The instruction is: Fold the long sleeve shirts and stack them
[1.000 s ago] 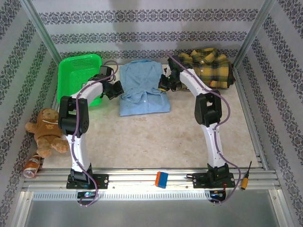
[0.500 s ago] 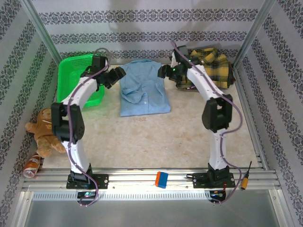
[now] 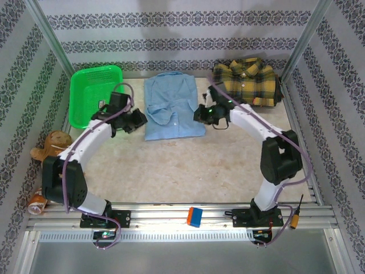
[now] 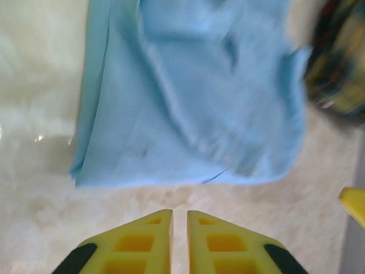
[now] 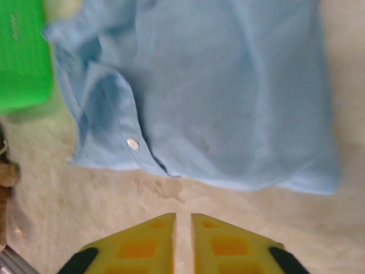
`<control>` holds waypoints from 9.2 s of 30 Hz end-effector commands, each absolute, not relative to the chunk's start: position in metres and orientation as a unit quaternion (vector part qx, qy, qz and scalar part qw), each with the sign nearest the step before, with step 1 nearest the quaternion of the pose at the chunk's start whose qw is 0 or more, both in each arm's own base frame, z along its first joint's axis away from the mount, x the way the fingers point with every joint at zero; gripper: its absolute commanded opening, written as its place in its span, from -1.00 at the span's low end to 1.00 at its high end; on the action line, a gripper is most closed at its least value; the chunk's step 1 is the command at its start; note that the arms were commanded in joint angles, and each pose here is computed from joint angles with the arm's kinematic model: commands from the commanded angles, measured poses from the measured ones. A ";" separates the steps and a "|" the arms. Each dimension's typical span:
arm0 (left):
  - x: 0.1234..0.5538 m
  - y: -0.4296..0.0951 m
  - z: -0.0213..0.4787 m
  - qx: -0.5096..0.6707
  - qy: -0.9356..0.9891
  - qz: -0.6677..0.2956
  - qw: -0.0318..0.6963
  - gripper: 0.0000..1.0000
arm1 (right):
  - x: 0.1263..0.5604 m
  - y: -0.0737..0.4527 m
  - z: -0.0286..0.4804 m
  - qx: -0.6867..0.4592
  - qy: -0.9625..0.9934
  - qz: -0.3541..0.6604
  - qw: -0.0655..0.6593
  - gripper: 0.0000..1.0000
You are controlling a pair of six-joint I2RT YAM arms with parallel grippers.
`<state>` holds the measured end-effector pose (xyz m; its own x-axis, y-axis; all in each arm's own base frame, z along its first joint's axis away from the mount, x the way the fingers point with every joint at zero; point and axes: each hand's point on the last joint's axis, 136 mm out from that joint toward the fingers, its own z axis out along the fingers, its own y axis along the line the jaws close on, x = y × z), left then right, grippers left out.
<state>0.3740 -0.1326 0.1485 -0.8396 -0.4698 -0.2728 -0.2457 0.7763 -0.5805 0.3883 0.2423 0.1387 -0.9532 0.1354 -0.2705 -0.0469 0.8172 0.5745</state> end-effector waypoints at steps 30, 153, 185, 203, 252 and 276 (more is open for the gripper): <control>0.613 -0.133 0.200 -0.289 0.815 -0.345 0.367 -0.26 | 0.384 0.291 0.113 0.035 0.936 0.327 0.125 -0.54; 0.361 -0.144 0.048 -0.333 0.879 -0.303 0.159 0.02 | 0.361 0.286 0.126 -0.074 0.959 0.264 0.065 0.06; 0.346 -0.076 0.085 -0.142 0.982 -0.049 0.112 -0.89 | 0.398 0.230 0.100 -0.023 0.973 0.210 0.094 0.07; 0.299 -0.020 0.125 -0.127 0.985 0.018 0.118 -0.91 | 0.396 0.242 0.042 -0.045 0.993 0.089 0.056 -0.30; 0.323 -0.069 0.162 -0.066 0.987 -0.048 0.138 -0.91 | 0.356 0.427 0.042 0.010 0.928 0.371 -0.031 -1.00; 0.375 -0.202 0.160 -0.179 0.926 -0.278 0.181 -0.91 | 0.345 0.428 0.053 0.020 0.922 0.380 -0.074 -1.00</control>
<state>0.3565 -0.1751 0.1543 -0.8990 -0.3659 -0.2407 -0.2237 0.8561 -0.4658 0.3490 0.4251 0.0428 -0.9926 -0.0068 0.1215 0.0776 0.7341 0.6746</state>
